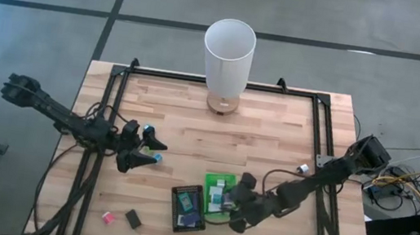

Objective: Pick & Place Office items
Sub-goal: Put the white black charger adapter into the green bin

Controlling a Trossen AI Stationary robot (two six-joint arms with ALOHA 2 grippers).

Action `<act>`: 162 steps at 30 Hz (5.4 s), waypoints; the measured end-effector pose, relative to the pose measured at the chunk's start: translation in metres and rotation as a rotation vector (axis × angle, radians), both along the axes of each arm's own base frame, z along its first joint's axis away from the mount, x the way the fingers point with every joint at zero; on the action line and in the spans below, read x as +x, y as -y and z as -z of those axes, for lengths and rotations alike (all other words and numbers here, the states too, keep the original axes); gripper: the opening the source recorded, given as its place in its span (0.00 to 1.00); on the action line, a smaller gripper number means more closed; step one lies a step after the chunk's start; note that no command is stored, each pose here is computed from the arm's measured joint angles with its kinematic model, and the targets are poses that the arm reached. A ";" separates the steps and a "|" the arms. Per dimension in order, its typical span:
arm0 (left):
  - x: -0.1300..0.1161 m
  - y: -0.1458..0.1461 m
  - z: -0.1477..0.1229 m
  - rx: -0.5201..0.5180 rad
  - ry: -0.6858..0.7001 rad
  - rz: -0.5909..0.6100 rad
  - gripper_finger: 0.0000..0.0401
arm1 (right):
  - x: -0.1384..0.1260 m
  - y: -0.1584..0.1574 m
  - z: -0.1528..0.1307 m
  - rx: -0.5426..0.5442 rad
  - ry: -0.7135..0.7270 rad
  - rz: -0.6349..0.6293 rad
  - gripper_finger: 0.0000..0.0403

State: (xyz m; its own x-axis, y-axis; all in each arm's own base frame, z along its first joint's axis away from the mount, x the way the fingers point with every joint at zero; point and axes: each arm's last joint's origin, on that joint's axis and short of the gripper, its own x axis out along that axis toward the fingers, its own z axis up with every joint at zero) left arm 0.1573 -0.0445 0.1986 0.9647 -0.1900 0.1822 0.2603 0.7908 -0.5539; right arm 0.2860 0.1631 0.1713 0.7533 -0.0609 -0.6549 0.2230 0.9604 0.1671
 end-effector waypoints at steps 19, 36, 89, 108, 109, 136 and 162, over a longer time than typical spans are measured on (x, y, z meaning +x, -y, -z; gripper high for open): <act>0.000 0.000 0.000 -0.001 -0.001 0.000 0.85 | -0.086 0.034 -0.068 -0.151 -0.845 0.496 0.59; 0.000 0.000 0.000 -0.003 -0.001 0.001 0.85 | -0.131 0.064 0.004 -0.425 -1.151 0.320 0.59; 0.000 0.000 0.000 -0.002 -0.002 0.003 0.85 | -0.141 0.065 0.034 -0.274 -1.213 0.141 0.59; 0.000 0.000 0.000 -0.002 -0.003 0.003 0.85 | -0.152 0.078 -0.005 -0.085 -0.962 0.278 0.59; 0.000 0.000 0.000 -0.002 -0.002 0.003 0.85 | -0.152 0.080 -0.006 -0.080 -0.944 0.299 0.59; 0.000 0.000 0.000 -0.002 -0.002 0.003 0.85 | -0.146 0.106 0.016 -0.069 -0.902 0.349 0.58; 0.000 0.000 0.000 -0.002 -0.002 0.003 0.85 | -0.145 0.106 0.019 -0.179 -0.943 0.055 0.52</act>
State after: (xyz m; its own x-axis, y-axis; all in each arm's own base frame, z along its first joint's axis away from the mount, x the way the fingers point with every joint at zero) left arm 0.1572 -0.0445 0.1983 0.9646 -0.1925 0.1804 0.2615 0.7888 -0.5563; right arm 0.1405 0.0567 0.1528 -0.0854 -0.2382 -0.9674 0.2362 0.9385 -0.2519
